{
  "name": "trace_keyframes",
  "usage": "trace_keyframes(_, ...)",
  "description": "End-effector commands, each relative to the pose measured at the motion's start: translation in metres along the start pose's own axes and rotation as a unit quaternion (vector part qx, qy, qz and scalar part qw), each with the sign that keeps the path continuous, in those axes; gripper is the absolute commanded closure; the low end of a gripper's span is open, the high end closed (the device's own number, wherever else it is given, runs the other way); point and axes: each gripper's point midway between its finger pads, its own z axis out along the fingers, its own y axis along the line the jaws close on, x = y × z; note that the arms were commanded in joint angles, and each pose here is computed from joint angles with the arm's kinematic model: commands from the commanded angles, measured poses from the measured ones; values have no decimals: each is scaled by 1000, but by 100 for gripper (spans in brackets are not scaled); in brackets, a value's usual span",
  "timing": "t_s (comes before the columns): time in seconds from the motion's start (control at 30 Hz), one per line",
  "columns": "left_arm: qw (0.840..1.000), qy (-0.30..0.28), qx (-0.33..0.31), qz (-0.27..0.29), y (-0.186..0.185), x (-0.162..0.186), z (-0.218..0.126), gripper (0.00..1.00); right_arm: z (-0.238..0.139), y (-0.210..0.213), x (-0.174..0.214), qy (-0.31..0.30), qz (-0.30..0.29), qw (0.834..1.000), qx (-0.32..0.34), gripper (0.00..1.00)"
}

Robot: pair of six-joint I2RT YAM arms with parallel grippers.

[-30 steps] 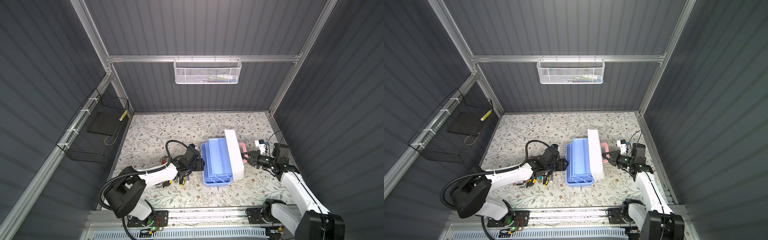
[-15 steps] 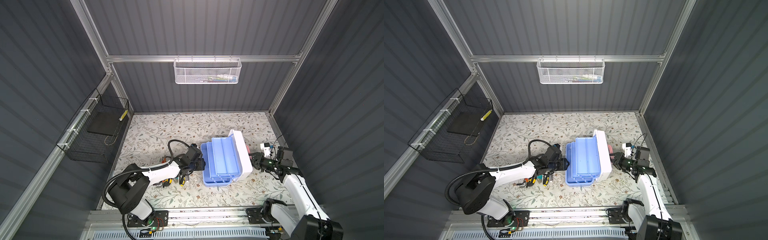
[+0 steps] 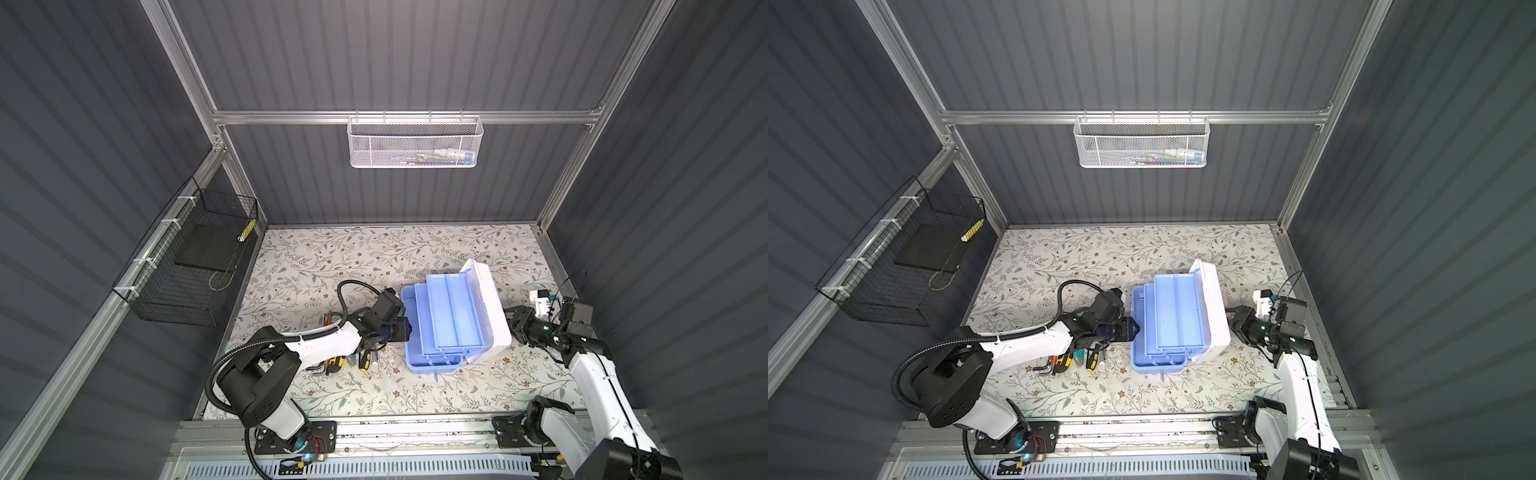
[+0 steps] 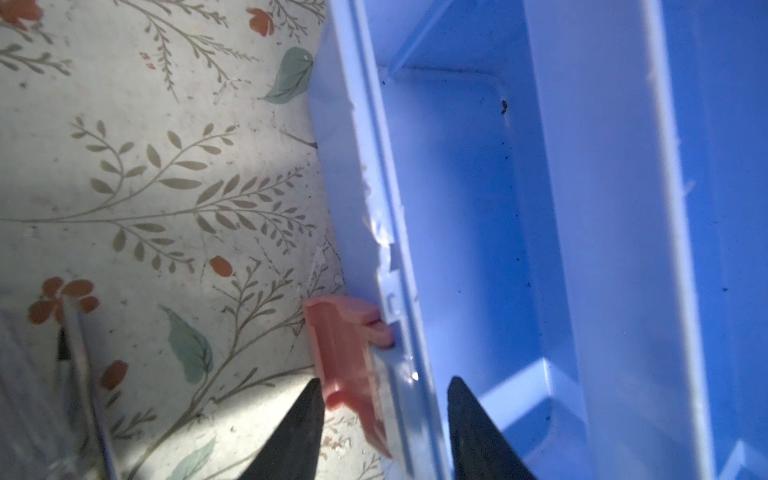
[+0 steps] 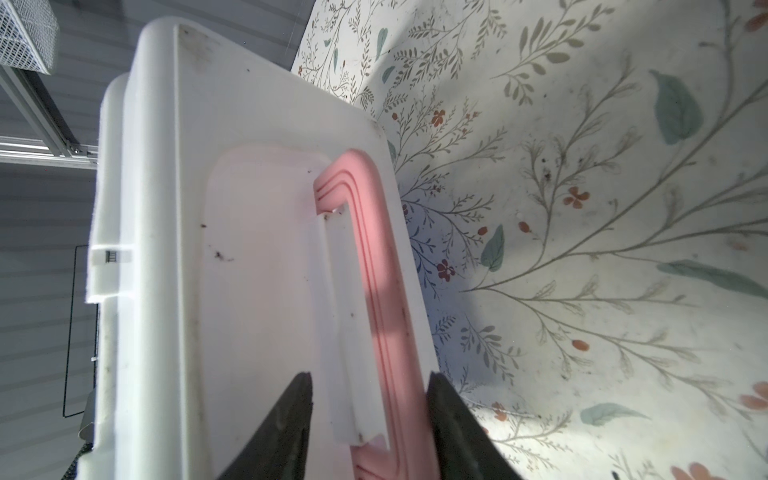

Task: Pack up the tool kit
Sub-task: 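Swing the lid open and release the pink handle with the right gripper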

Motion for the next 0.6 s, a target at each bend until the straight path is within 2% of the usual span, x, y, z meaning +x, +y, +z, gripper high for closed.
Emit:
trace_keyframes(0.0, 1000, 1, 7, -4, -5, -5, -3, 53, -12, 8, -12, -29, -6, 1000, 3, 51)
trace_keyframes(0.2, 1000, -1, 25, -2, -13, -8, -3, 58, -21, -4, -18, -48, 6, 999, 17, 49)
trace_keyframes(0.57, 999, -5, 53, 3, -26, -13, -1, 62, -40, -14, -32, -93, 36, 995, 26, 49)
